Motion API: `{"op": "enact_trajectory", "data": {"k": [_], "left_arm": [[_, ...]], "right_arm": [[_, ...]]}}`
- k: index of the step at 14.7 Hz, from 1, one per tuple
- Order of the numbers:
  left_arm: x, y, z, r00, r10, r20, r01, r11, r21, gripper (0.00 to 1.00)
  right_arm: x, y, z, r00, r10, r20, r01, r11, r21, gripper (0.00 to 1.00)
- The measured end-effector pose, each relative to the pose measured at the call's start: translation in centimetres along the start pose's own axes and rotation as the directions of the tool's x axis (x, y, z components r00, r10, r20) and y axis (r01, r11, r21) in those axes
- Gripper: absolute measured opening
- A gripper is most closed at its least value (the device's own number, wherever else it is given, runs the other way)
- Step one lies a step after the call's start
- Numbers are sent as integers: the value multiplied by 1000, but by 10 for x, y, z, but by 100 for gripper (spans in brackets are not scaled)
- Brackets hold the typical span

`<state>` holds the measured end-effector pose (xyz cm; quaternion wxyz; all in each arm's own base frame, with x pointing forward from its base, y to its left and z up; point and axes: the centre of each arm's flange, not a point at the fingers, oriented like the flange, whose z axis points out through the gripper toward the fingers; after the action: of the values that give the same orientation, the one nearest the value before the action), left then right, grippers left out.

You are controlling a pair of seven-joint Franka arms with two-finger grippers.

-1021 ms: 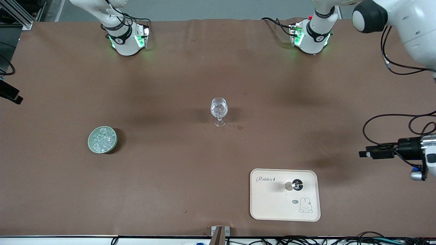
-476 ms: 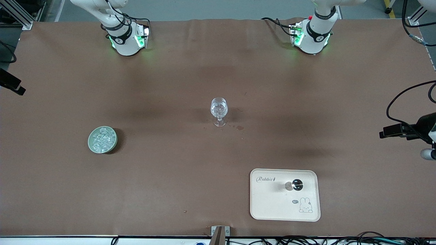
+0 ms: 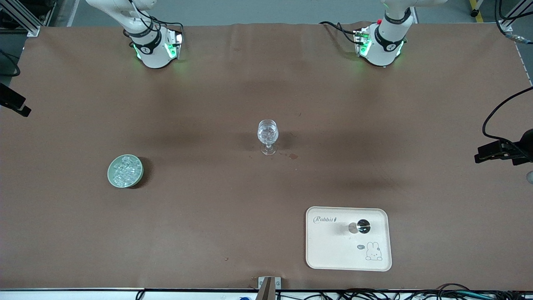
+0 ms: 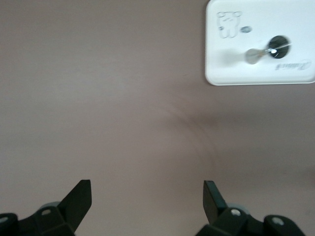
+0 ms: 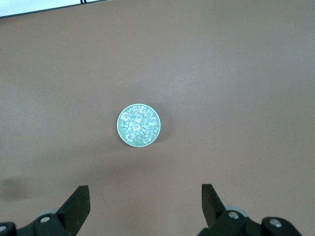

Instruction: Pour wine and add ice with both arms

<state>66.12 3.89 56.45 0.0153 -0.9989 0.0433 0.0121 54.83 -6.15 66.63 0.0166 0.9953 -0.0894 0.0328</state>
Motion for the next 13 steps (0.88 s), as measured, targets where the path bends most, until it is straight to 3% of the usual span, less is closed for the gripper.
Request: {"op": "enact_trajectory", "data": {"k": [6, 9, 13], "left_arm": [[-7, 23, -26, 998, -42, -37, 42, 999, 3, 100], [-30, 55, -57, 993, -100, -55, 99, 995, -21, 100], [-64, 69, -68, 993, -96, -65, 94, 995, -26, 100]], "right_arm": [[0, 0, 0, 1000, -1, 0, 1, 1000, 0, 100], [-1, 0, 1, 1000, -1, 10, 1, 1000, -1, 100], [-1, 0, 1, 1000, -2, 12, 2, 1000, -1, 100]]}}
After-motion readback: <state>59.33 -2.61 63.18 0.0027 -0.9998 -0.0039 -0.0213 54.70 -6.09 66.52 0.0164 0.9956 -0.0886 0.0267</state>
